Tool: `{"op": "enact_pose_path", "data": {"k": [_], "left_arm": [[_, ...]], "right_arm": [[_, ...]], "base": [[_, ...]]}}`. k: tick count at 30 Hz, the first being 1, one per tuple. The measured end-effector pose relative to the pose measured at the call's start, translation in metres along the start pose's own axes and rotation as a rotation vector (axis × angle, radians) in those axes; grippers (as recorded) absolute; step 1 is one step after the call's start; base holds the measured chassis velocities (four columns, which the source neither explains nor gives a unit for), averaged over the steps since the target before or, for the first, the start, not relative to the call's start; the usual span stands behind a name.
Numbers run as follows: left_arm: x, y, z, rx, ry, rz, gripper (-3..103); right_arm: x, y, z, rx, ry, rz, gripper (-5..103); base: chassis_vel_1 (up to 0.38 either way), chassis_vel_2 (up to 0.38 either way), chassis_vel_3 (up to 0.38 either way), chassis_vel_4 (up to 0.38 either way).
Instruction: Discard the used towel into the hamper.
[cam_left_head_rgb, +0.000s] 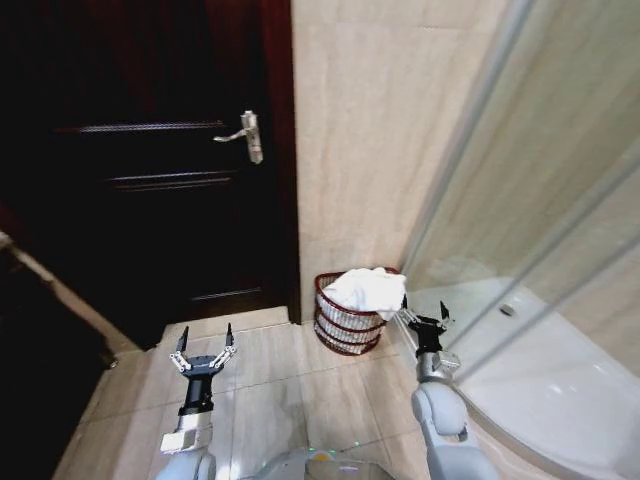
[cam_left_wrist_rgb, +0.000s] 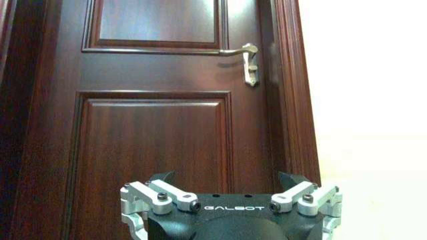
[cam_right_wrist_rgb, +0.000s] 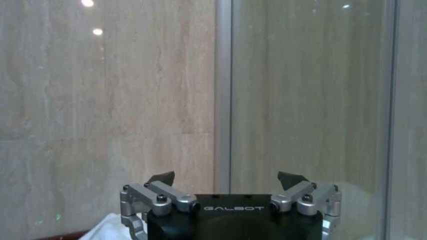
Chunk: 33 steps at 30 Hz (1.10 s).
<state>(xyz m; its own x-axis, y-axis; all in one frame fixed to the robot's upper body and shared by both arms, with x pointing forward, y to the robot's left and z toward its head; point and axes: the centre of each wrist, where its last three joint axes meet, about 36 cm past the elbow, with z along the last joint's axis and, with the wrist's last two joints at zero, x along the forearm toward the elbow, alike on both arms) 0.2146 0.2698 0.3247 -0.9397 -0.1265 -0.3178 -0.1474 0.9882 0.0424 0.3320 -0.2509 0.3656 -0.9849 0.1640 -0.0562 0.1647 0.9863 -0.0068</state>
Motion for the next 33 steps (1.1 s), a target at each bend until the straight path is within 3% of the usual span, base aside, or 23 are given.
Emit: {"op": "enact_pose_path", "data": {"k": [6,18,21,22,26,33], "left_arm": [[-0.003,-0.002,-0.001,0.003,-0.004,0.002,100],[-0.003,0.000,-0.002,0.002,-0.002,-0.016,100],[-0.002,0.002,-0.001,0.002,-0.001,-0.024,100],[-0.002,0.002,-0.001,0.002,-0.001,-0.024,100],[-0.004,0.004,-0.003,0.008,-0.009,-0.041,100],[-0.004,0.007,-0.003,0.014,-0.011,-0.056,100]], "right_arm": [[-0.001,-0.009,-0.001,0.006,0.003,-0.035,100],[-0.008,0.000,-0.003,0.004,0.030,-0.109,100],[-0.012,-0.002,-0.017,-0.080,0.170,-0.182,100],[-0.012,-0.002,-0.017,-0.080,0.170,-0.182,100],[-0.002,-0.005,-0.034,-0.160,0.398,-0.265,100],[-0.009,-0.009,-0.036,-0.148,0.467,-0.306,100]], "base": [[0.000,0.000,0.000,0.000],[-0.077,0.072,0.069,-0.074],[-0.076,0.088,0.080,-0.084],[-0.032,0.046,0.072,-0.063],[0.013,-0.009,-0.013,0.012],[0.025,-0.024,-0.031,0.019]]}}
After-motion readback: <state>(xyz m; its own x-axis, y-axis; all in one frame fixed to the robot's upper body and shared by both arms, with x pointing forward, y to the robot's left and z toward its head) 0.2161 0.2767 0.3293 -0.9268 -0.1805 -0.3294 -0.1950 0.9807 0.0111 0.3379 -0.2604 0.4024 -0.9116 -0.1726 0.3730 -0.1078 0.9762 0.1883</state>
